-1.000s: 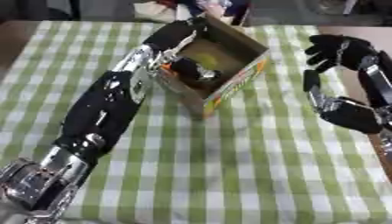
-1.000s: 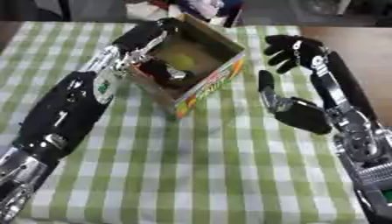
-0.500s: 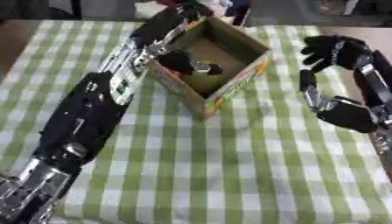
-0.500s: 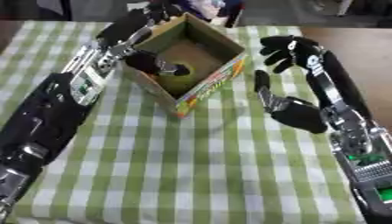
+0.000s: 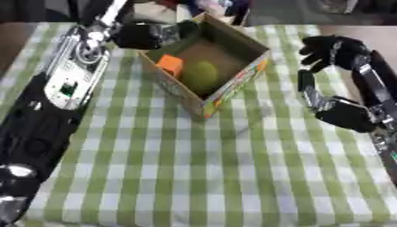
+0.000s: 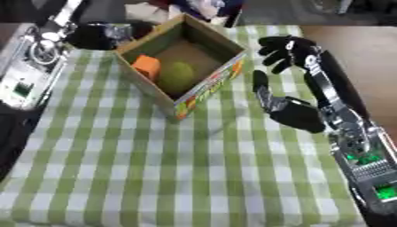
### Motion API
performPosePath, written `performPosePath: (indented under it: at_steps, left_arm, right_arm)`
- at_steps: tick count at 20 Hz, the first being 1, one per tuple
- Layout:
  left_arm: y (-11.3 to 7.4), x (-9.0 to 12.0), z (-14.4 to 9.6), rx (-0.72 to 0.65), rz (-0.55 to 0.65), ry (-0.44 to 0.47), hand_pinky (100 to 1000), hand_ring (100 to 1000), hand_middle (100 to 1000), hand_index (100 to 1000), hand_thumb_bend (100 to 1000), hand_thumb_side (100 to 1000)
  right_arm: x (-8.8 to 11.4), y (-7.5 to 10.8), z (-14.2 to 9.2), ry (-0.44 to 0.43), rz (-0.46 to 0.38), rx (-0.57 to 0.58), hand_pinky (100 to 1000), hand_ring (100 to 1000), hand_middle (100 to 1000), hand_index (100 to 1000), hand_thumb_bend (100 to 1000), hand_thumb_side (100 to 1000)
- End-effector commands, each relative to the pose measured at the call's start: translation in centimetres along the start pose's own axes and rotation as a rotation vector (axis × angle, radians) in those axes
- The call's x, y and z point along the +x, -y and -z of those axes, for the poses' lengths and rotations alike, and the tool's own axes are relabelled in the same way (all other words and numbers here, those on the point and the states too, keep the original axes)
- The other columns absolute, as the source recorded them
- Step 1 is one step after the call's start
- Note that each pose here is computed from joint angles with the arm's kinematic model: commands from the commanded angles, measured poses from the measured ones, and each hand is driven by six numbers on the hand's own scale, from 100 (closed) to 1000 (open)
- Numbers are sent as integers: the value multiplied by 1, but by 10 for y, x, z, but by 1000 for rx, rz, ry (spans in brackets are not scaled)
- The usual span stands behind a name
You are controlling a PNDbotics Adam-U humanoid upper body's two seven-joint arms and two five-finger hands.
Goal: Pick up objects on the table and place them in the box.
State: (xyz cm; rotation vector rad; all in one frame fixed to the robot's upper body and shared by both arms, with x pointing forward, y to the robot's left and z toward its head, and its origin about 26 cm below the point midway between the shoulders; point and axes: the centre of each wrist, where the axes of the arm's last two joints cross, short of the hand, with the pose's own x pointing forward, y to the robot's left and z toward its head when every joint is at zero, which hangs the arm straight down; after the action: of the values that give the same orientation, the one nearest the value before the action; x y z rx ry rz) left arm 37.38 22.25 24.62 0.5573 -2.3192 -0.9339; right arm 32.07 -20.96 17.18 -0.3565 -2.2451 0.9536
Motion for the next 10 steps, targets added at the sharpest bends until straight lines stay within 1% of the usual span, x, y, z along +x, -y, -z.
performPosePath:
  at_steps: [1,2,6,10]
  left_arm:
    - [-24,9,-13,57,-43,52,700,745,775,832,599,662]
    - [-24,6,-23,57,-59,43,694,745,775,826,565,675]
    - [-19,-6,-57,91,-104,-20,676,733,765,813,540,685]
    - [-9,-18,-87,114,-137,-112,667,726,761,809,526,704]
  right_arm:
    - [1,9,2,10,-31,-17,582,664,686,855,100,380]
    - [1,10,2,10,-33,-19,582,664,686,855,100,380]
    - [0,11,2,9,-36,-26,582,664,686,856,100,379]
    - [1,12,2,9,-37,-33,582,664,686,856,100,378]
